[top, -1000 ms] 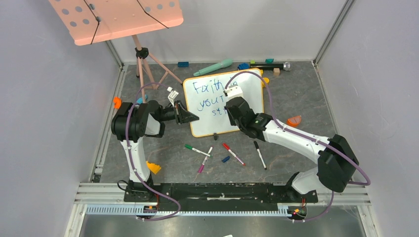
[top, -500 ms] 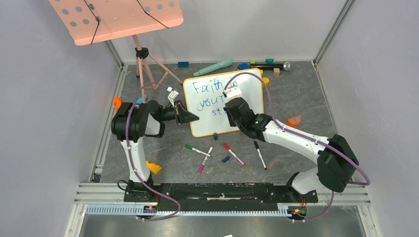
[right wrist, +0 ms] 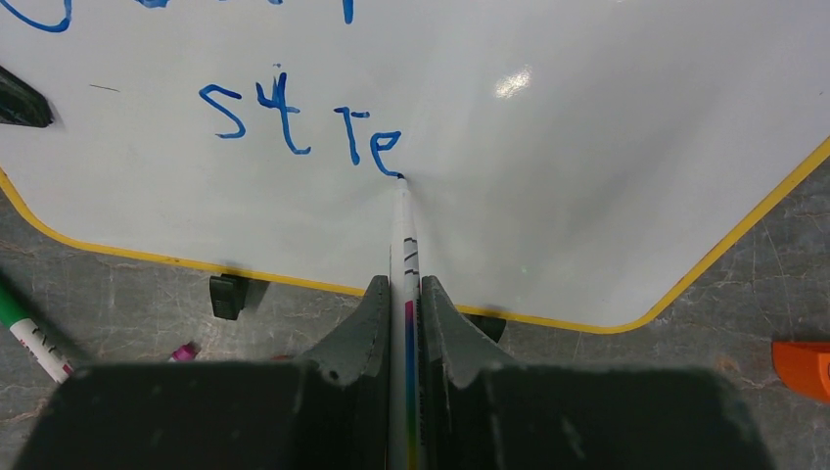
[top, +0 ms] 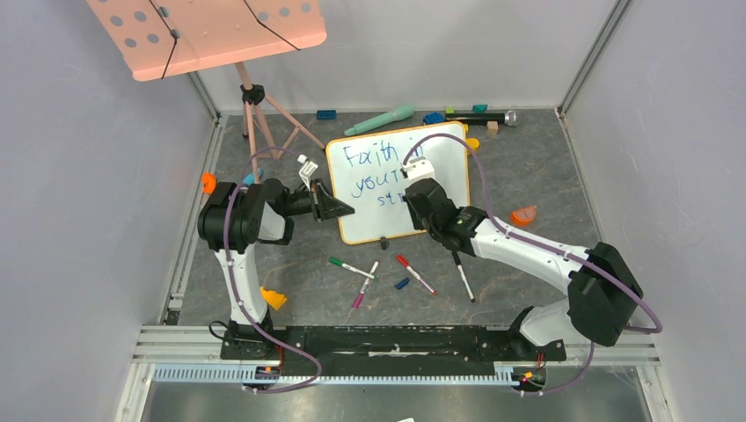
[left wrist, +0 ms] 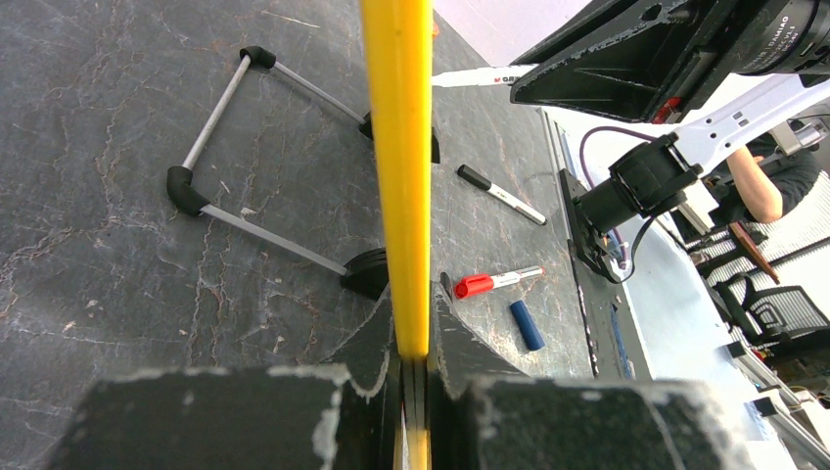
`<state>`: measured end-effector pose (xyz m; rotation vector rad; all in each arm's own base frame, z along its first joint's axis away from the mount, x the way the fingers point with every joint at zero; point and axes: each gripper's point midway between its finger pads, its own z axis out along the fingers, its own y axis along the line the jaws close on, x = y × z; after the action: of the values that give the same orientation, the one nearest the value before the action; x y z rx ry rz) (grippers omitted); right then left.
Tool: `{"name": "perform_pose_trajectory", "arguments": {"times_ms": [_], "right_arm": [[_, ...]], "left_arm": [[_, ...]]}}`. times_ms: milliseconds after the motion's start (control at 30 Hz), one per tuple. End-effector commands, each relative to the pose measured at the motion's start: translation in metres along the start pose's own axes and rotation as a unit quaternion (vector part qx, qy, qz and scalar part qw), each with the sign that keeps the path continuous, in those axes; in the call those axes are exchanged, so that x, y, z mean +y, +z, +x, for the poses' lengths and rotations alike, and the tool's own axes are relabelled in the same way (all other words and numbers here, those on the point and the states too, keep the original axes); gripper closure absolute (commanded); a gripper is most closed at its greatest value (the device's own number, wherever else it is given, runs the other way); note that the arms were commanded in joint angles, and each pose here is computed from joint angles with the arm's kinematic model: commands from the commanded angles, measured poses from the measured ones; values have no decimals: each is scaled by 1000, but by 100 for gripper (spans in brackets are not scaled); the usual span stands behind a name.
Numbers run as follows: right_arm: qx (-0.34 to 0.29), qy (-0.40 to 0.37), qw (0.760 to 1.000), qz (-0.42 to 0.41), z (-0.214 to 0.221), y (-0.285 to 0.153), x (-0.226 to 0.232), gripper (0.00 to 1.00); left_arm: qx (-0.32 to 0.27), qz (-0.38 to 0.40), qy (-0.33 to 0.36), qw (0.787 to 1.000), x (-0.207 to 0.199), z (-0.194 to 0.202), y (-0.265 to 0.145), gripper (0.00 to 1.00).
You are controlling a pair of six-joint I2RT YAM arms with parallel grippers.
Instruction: Write a sentence on the whiteboard
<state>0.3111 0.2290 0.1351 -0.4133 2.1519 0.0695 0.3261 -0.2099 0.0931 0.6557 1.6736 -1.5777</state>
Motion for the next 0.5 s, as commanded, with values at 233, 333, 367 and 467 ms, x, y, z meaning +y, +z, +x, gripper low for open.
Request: {"name": "perform_pose_trajectory", "arguments": {"times_ms": [233, 333, 367, 467], "right_arm": [[-60, 22, 998, -6, -43, -18, -5, 100], [-68, 24, 997, -2, -48, -22, -8, 100], [-69, 23, 997, -1, -49, -22, -8, 100], [-67, 18, 998, 1, -51, -20, -8, 100]], "left_arm": [[12, 36, 107, 994, -12, -5, 2, 98], [12, 36, 106, 994, -12, -6, 2, 98], [12, 36, 105, 994, -12, -6, 2, 98], [12, 36, 106, 994, -12, -6, 2, 98]]}}
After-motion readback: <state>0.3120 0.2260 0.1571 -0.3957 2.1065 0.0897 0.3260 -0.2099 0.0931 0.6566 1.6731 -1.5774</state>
